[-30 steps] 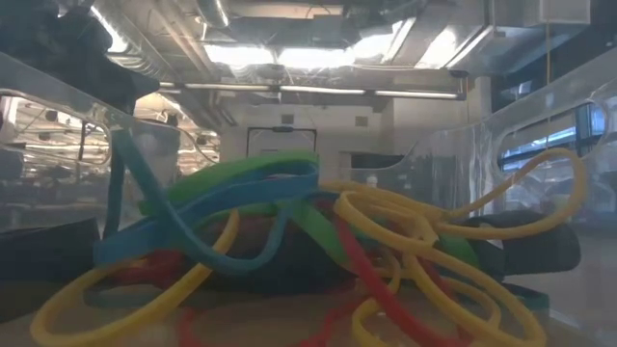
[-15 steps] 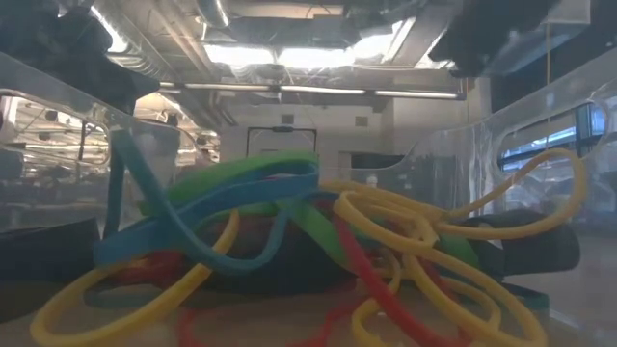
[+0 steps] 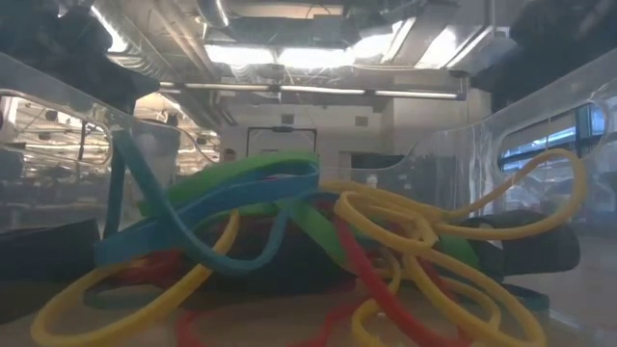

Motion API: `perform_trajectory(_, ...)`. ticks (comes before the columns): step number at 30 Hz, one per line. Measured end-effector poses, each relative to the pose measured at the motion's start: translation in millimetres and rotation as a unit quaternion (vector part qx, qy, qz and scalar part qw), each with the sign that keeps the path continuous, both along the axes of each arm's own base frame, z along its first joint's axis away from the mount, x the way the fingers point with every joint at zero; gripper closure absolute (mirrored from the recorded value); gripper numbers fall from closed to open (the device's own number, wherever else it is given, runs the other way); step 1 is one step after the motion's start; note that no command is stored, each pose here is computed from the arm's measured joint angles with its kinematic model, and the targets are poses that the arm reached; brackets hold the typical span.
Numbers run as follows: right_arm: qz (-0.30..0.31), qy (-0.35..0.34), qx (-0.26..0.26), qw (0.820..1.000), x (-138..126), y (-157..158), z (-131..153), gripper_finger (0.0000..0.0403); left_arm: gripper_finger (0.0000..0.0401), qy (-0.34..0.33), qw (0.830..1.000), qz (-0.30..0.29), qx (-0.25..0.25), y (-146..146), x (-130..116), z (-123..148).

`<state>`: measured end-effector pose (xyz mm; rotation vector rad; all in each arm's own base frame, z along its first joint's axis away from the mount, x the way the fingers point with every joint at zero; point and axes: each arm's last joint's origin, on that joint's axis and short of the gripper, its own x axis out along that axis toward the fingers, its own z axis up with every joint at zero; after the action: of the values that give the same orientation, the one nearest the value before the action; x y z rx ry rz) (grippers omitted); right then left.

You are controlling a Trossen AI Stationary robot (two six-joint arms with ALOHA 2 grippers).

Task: Pick and place rubber bands into bin
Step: Return to Home Position

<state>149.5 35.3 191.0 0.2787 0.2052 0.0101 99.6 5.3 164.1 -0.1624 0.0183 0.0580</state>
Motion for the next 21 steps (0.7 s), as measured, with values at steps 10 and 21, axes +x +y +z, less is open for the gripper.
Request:
perform_trajectory(10, 0.016, -0.132, -0.041, 0.990, -33.6, -8.8, -17.1, 0.0400, 0.0395, 0.000, 1.000, 0.000, 0.000, 0.0, 0.0, 0.0)
perform_trajectory(21, 0.052, -0.144, -0.103, 0.983, -48.3, -11.7, -17.1, 0.0401, 0.0394, 0.000, 1.000, 0.000, 0.000, 0.0, 0.0, 0.0)
